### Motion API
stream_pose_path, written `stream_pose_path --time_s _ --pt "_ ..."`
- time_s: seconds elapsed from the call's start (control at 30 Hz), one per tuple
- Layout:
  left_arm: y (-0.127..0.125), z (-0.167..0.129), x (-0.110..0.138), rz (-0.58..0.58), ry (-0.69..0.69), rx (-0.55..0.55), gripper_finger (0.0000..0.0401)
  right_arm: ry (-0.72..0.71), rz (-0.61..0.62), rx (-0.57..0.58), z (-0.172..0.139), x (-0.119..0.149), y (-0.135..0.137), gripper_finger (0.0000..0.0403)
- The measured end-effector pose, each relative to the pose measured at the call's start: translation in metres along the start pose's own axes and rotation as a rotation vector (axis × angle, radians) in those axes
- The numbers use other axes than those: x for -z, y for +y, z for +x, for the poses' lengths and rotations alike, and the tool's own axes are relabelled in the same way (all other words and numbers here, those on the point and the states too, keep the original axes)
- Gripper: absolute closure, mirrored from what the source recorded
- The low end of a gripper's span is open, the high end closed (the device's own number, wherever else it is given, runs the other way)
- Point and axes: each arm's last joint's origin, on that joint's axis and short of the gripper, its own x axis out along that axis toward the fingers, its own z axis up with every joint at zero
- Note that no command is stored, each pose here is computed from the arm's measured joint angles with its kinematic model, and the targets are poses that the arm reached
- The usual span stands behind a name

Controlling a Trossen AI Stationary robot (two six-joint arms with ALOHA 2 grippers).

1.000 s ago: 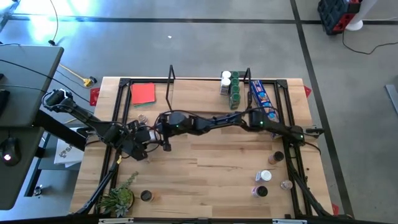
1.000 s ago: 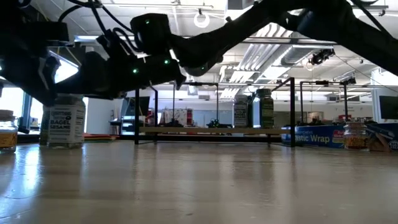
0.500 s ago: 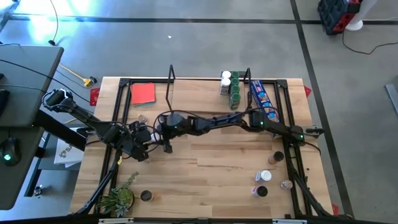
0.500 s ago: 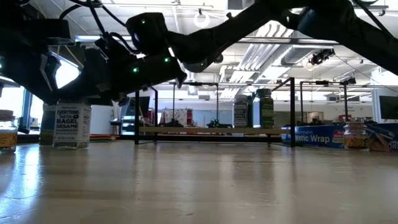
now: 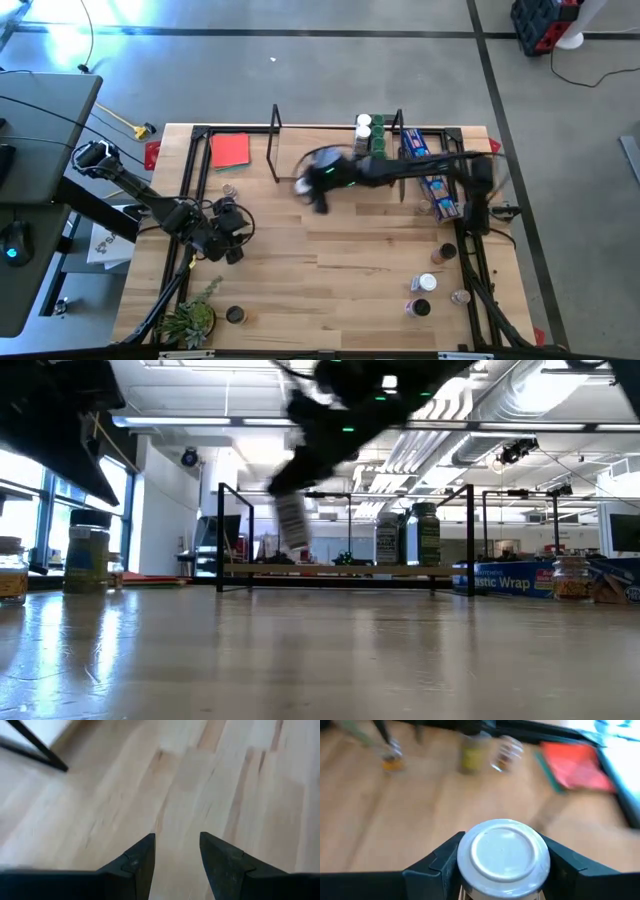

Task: Shelf spices
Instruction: Put the left white seasoning bottle on the shelf aligned with other the white seasoning bottles

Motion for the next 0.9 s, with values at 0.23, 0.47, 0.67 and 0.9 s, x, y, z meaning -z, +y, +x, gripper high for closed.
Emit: stream_pose_path --time_s 0.23,0.47,0.67,0.9 --pt "-0.006 -0.001 -0.012 0.028 -0.181 -0.034 0.0252 0.016 0.121 0.167 -0.085 0.06 -0.043 0.0212" --pt "-0.01 -0.003 -0.021 0.072 -0.295 -0.064 0.0252 -0.014 0.219 0.159 -0.098 0.107 -0.064 0.0212" --pt "-0.01 -0.003 -0.021 0.057 -0.299 -0.06 0.0252 -0.023 0.227 0.161 -0.099 0.112 -0.067 0.0209" --pt "-0.009 -0.002 -0.022 0.038 -0.289 -0.059 0.0252 -0.007 0.196 0.233 -0.102 0.11 -0.069 0.015"
